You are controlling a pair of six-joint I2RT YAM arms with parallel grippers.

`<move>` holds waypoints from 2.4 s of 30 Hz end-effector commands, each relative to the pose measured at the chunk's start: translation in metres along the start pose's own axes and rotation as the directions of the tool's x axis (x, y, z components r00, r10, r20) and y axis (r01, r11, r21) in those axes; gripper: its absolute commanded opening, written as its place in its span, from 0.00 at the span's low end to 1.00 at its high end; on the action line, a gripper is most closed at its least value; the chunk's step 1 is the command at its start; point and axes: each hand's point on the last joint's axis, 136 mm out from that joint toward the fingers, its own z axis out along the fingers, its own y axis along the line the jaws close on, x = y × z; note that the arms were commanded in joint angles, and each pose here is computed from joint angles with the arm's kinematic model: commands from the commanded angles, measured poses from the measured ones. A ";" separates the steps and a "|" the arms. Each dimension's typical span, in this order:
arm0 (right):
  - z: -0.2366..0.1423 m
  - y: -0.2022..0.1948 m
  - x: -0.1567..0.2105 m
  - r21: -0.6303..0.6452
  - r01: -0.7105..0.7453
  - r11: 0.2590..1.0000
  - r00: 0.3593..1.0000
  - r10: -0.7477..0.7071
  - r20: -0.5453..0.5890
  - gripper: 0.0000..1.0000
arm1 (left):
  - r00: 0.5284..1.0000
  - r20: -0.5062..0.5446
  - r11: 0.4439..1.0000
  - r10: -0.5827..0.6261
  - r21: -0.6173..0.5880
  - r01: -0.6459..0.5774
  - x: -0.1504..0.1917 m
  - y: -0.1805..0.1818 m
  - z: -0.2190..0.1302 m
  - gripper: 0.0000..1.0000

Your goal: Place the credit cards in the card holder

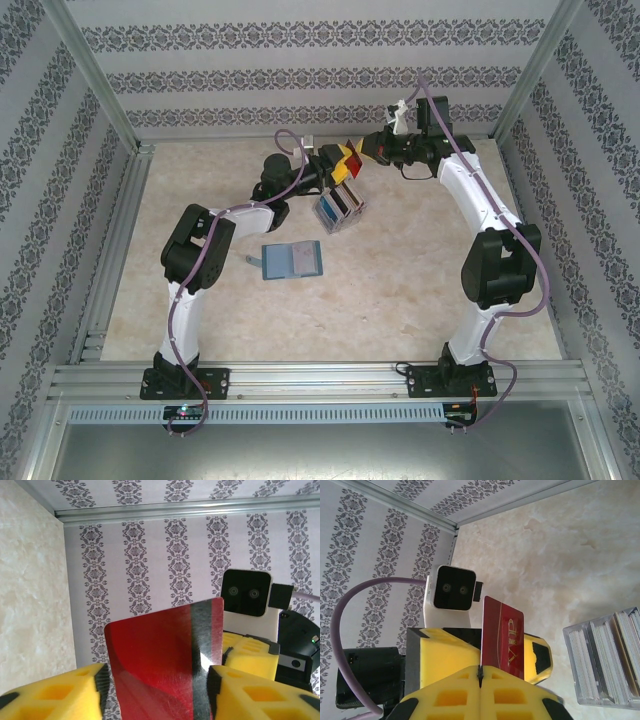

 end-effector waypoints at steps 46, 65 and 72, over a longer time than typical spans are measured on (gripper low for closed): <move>-0.009 -0.025 0.056 -0.031 -0.073 0.997 0.994 0.070 -0.088 0.02 | 0.990 -0.100 0.983 0.103 -0.143 -0.116 0.029 0.007 -0.049 0.40; 0.058 -0.038 0.194 0.046 -0.091 0.995 0.987 0.096 -0.126 0.03 | 0.969 -0.193 0.558 0.158 -0.792 -0.248 0.061 0.081 -0.243 0.44; 0.098 -0.037 0.219 0.050 -0.080 0.996 0.988 0.086 -0.125 0.03 | 0.975 -0.195 0.475 0.109 -0.851 -0.223 0.077 0.110 -0.278 0.44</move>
